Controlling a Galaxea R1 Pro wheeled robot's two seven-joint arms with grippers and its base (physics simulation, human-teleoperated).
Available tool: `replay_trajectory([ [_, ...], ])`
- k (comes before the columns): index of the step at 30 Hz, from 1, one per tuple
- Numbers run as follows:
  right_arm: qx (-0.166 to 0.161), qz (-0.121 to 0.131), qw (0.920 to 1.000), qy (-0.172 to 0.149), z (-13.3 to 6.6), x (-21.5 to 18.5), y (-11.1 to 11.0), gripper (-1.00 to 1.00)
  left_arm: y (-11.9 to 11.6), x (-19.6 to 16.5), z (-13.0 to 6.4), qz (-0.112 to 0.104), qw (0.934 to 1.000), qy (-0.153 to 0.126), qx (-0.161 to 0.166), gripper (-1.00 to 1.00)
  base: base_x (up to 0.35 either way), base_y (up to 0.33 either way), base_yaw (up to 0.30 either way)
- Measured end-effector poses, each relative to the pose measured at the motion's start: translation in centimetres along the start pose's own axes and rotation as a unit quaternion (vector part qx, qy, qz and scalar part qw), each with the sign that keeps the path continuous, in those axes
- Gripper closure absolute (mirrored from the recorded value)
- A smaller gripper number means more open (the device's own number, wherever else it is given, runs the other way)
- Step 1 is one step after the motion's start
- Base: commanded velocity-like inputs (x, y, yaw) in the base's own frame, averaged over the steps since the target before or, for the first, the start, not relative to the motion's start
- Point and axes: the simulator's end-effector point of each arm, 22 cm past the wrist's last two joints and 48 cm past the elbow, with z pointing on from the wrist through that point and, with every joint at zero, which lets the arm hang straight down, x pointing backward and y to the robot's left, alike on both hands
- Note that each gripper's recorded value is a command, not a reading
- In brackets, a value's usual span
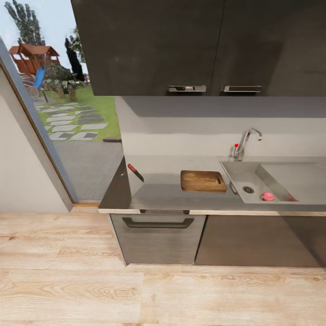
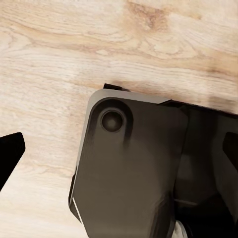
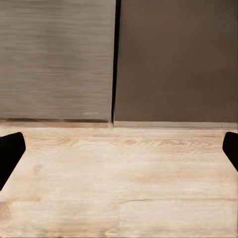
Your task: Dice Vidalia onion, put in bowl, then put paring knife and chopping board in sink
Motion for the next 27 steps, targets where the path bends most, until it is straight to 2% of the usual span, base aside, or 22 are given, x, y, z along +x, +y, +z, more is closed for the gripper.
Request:
replay_trajectory([
  [8,-0.003,0.0,0.9992,0.04,-1.5,3.3,0.3,-1.0,0.0,-0.1,0.0,0.0,1.0,-0.002,0.0,-1.0,0.0,0.0,0.0],
  [13,-0.004,0.0,0.9988,0.049,-1.8,4.0,0.3,-1.0,-0.1,-0.1,0.0,0.0,1.0,-0.002,0.001,-1.0,0.0,-0.064,0.0],
  [27,-0.004,0.001,0.9987,0.052,-1.9,4.3,0.4,-1.0,-0.1,-0.1,0.0,0.0,1.0,-0.001,0.0,-1.0,0.0,-0.288,0.0],
])
